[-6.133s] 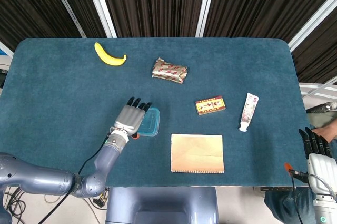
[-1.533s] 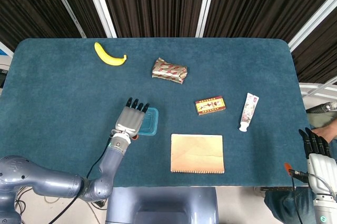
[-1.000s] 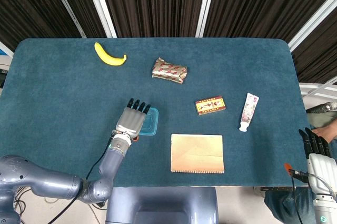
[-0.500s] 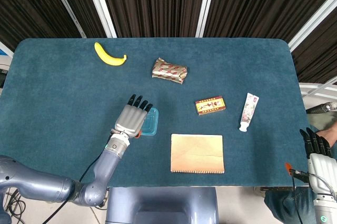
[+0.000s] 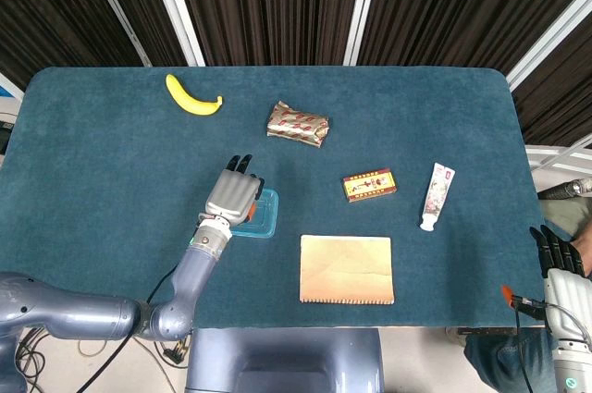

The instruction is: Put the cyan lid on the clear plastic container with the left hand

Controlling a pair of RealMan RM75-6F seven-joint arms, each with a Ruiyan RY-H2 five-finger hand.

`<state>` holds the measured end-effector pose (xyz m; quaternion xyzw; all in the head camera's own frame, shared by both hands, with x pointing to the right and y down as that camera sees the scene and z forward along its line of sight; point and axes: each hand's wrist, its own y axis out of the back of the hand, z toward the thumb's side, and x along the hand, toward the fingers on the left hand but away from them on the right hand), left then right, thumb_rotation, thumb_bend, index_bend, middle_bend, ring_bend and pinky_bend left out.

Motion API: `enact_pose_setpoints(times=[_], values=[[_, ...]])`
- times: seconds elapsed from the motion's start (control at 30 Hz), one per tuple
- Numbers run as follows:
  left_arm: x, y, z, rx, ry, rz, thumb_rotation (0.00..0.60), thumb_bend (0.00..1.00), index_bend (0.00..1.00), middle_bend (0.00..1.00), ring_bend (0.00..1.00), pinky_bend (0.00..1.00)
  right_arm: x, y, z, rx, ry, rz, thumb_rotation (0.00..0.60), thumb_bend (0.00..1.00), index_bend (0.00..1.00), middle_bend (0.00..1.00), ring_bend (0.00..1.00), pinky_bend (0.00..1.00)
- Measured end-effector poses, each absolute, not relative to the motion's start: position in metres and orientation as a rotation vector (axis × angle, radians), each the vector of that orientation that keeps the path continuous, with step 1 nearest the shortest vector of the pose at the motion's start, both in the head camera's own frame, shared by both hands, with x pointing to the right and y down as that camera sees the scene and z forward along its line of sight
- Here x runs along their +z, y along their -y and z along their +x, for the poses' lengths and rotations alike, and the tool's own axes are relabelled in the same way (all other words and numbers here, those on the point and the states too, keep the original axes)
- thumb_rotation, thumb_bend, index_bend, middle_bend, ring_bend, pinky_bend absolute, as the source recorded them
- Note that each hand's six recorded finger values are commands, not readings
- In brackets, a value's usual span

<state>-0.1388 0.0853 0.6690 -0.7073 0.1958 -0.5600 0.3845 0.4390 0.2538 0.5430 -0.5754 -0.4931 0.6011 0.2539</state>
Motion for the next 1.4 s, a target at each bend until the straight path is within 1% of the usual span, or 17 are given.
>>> enact_pose_setpoints(times=[0.2, 0.3, 0.43, 0.87, 1.2, 1.4], values=[[0.680, -0.078, -0.139, -1.439, -0.493, -1.784, 0.600, 0.45, 0.58, 0.53, 0.10, 0.14, 0.543, -0.255, 0.439, 1.638, 1.353, -1.575, 0.600, 0.27, 0.03, 0.00, 0.00, 0.00], [0.686, -0.075, -0.139, -1.444, -0.490, -1.778, 0.600, 0.48, 0.59, 0.55, 0.12, 0.14, 0.543, -0.255, 0.439, 1.641, 1.358, -1.579, 0.600, 0.27, 0.03, 0.00, 0.00, 0.00], [0.693, -0.073, -0.140, -1.449, -0.485, -1.778, 0.600, 0.51, 0.59, 0.55, 0.12, 0.15, 0.543, -0.255, 0.440, 1.645, 1.365, -1.583, 0.600, 0.27, 0.03, 0.00, 0.00, 0.00], [0.716, -0.075, -0.128, -1.442, -0.450, -1.795, 0.600, 0.51, 0.59, 0.54, 0.12, 0.14, 0.543, -0.256, 0.440, 1.652, 1.368, -1.582, 0.600, 0.27, 0.03, 0.00, 0.00, 0.00], [0.719, -0.077, -0.111, -1.413, -0.424, -1.788, 0.600, 0.51, 0.59, 0.54, 0.12, 0.13, 0.544, -0.255, 0.442, 1.666, 1.369, -1.578, 0.600, 0.27, 0.03, 0.00, 0.00, 0.00], [0.722, -0.079, -0.109, -1.422, -0.400, -1.756, 0.600, 0.51, 0.59, 0.54, 0.12, 0.13, 0.544, -0.255, 0.443, 1.668, 1.374, -1.581, 0.600, 0.27, 0.03, 0.00, 0.00, 0.00]])
